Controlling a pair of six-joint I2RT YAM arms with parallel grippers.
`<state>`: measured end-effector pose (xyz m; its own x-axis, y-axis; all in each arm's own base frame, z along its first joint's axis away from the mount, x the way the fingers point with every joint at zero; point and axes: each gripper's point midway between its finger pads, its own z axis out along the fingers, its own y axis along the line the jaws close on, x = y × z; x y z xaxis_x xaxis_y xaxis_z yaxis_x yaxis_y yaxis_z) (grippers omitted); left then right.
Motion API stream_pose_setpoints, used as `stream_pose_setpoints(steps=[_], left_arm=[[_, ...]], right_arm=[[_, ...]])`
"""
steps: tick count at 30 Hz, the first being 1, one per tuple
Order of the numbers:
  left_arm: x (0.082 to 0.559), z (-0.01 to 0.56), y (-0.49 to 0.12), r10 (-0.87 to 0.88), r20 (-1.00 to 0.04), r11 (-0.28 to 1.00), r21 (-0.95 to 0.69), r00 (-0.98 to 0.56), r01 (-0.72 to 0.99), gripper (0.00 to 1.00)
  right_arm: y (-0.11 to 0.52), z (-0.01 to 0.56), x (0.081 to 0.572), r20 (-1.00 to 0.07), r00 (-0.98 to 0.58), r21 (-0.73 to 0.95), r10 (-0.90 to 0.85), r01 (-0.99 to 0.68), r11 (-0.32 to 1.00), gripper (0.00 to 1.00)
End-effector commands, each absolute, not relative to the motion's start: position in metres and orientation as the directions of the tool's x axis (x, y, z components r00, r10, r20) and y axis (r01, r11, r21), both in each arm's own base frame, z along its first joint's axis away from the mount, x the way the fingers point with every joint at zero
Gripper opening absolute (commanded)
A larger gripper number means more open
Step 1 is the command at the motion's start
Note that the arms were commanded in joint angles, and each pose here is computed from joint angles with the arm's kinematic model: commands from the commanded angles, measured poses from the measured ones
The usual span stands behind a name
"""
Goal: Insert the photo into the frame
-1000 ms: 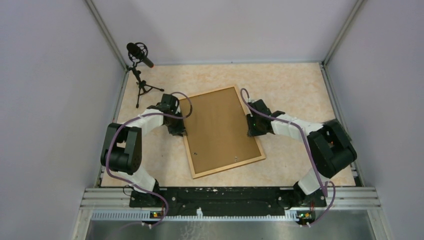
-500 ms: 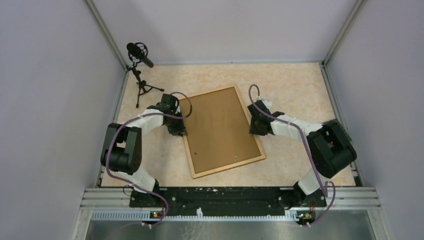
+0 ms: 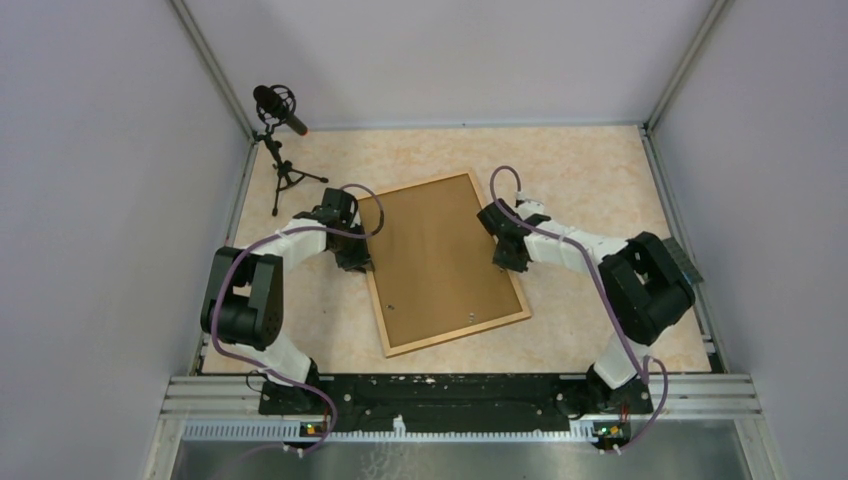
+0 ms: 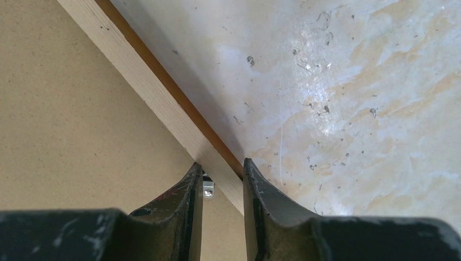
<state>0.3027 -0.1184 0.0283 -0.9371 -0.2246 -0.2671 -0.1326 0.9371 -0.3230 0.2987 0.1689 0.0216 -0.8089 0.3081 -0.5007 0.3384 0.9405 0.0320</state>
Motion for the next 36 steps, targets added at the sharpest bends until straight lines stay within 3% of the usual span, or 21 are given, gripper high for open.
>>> stream_pose_setpoints(steps=[1, 4, 8, 14, 16, 21, 29, 30, 33, 36], left_arm=[[0.296, 0.027, -0.121, -0.214, -0.254, 0.933, -0.34, -0.943, -0.12, 0.14], [0.294, 0.026, -0.122, -0.213, -0.245, 0.932, -0.341, -0.946, -0.121, 0.14], [0.295, 0.027, -0.122, -0.214, -0.251, 0.931, -0.344, -0.944, -0.119, 0.14], [0.294, 0.026, -0.122, -0.211, -0.246, 0.931, -0.345, -0.946, -0.118, 0.14], [0.295, 0.027, -0.122, -0.214, -0.25, 0.931, -0.345, -0.944, -0.119, 0.14], [0.294, 0.027, -0.122, -0.213, -0.249, 0.93, -0.347, -0.945, -0.119, 0.13], [0.294, 0.027, -0.123, -0.218, -0.25, 0.928, -0.353, -0.944, -0.121, 0.13], [0.294, 0.027, -0.123, -0.218, -0.25, 0.928, -0.352, -0.943, -0.121, 0.13], [0.294, 0.025, -0.121, -0.222, -0.249, 0.931, -0.343, -0.943, -0.129, 0.14], [0.293, 0.023, -0.12, -0.223, -0.246, 0.932, -0.336, -0.943, -0.133, 0.14]], right_arm=[[0.145, -0.035, 0.23, -0.283, -0.916, -0.181, 0.284, 0.341, 0.922, 0.21], [0.139, -0.031, 0.228, -0.295, -0.923, -0.192, 0.246, 0.309, 0.931, 0.24], [0.14, -0.031, 0.225, -0.287, -0.947, -0.171, 0.146, 0.2, 0.965, 0.43], [0.132, -0.028, 0.222, -0.262, -0.963, -0.217, 0.058, 0.118, 0.969, 0.43], [0.133, -0.027, 0.222, -0.259, -0.965, -0.212, 0.046, 0.104, 0.972, 0.37], [0.141, -0.017, 0.23, -0.306, -0.951, -0.158, 0.04, 0.092, 0.983, 0.0], [0.164, -0.002, 0.267, -0.412, -0.911, -0.055, 0.002, 0.028, 0.998, 0.0], [0.166, -0.001, 0.269, -0.411, -0.912, -0.042, -0.002, 0.016, 0.999, 0.03], [0.171, 0.006, 0.271, -0.407, -0.913, -0.012, -0.029, -0.026, 1.0, 0.34], [0.178, 0.013, 0.268, -0.429, -0.901, 0.04, -0.063, -0.088, 0.995, 0.52]])
